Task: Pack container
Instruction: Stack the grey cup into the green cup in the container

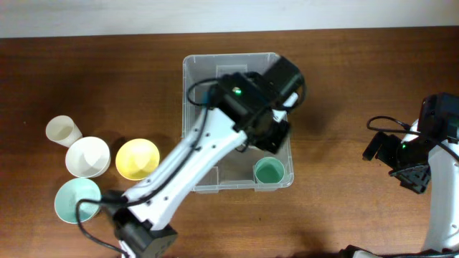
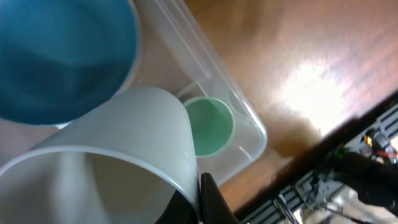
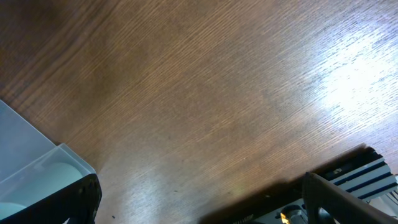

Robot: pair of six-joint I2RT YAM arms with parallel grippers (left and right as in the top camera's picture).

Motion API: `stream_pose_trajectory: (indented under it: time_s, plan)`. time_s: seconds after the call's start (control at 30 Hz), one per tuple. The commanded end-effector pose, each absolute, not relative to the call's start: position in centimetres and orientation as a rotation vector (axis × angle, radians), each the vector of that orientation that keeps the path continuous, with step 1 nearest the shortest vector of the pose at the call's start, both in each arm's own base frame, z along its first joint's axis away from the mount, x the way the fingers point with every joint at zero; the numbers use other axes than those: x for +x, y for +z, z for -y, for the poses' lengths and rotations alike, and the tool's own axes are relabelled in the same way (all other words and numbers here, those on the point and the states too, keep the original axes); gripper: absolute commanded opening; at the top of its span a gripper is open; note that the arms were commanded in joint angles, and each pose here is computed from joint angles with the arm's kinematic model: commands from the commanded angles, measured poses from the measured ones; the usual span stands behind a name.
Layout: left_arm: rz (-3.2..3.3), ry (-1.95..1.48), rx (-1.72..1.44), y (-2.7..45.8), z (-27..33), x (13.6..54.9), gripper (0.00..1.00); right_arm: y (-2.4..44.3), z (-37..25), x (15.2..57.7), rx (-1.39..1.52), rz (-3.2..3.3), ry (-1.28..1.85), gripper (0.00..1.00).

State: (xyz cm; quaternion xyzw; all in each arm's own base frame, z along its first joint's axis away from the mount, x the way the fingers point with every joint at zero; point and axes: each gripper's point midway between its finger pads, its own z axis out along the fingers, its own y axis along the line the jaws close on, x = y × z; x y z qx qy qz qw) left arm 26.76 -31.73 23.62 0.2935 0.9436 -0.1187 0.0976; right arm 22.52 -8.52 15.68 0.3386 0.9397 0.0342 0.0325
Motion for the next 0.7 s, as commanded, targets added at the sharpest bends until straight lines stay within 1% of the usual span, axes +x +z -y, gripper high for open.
stream_pose_trajectory:
  time_s: [0.0,0.23,0.37,0.43,0.67]
  plan:
    - [-2.891,-0.424,0.98,20.9,33.7,23.8,0.0,15.9,8.7,22.3,1.035,-2.882,0.095,0.99]
    - [-2.972,-0.421,1.029,18.7,33.6,21.9,0.0,15.9,8.7,22.3,1.035,-2.882,0.095,0.99]
    - [-2.996,-0.407,1.033,17.6,33.4,21.7,0.01,15.9,8.7,22.3,1.035,-2.883,0.095,0.99]
    - [-2.999,-0.404,1.033,17.4,33.4,21.7,0.03,15.9,8.7,22.3,1.035,-2.883,0.095,0.99]
    - [-2.99,-0.411,1.032,17.4,33.6,21.8,0.04,15.9,8.7,22.3,1.035,-2.882,0.095,0.99]
